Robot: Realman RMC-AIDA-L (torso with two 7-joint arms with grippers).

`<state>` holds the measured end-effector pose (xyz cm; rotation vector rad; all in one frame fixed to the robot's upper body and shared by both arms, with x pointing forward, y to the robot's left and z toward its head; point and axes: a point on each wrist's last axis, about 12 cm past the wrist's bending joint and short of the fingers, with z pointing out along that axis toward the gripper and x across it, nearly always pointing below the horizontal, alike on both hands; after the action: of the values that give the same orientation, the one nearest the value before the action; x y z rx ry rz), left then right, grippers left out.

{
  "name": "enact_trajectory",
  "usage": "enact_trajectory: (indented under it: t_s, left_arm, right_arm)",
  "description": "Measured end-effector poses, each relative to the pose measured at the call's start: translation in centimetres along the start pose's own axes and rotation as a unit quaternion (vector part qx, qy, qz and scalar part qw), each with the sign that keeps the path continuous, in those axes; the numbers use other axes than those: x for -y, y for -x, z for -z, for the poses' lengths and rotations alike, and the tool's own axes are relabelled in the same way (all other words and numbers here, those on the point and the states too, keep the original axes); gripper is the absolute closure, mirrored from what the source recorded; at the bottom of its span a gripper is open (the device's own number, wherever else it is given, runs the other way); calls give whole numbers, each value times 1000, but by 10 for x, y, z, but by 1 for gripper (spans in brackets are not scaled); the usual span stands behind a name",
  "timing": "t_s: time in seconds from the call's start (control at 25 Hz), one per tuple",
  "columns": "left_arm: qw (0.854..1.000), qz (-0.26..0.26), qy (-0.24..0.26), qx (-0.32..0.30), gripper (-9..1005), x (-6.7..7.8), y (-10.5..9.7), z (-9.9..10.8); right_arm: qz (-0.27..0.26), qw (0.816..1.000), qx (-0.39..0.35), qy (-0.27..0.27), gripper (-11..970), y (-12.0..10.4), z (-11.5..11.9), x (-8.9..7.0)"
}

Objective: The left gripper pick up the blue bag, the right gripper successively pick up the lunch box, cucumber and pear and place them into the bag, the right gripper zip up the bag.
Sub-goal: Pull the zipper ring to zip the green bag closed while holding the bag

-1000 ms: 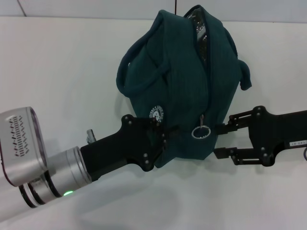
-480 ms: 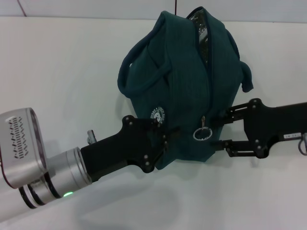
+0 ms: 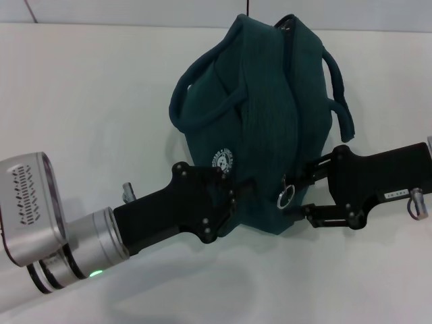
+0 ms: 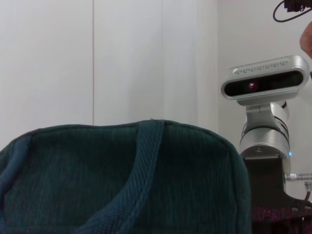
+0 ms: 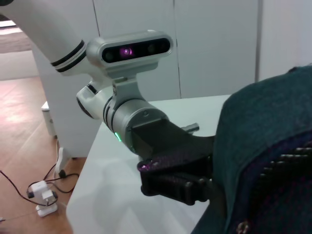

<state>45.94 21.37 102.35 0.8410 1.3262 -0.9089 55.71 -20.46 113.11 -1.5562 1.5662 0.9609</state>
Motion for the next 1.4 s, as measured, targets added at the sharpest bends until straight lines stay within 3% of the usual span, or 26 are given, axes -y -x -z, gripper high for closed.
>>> enact_trajectory:
  t_s: [0.08,0.28,0.64,1.4]
  left_arm:
    - [1000,0,0,0,933,0,0,0]
    - [1000,-1,2,1,933,-1,0,0]
    - [1000,-3,2,2,933,-3,1,-3]
    - [1000,-7,-2,4,933,-5,3,-5]
  right_arm:
    - [1,1000,0,-2,483,0,0,1]
    - [7,1000,0,-3,695,2,1,1]
    - [15,1000,-4,6,840,1,0,-1]
    - [26,1000,-5,10,834,2,-10,-1]
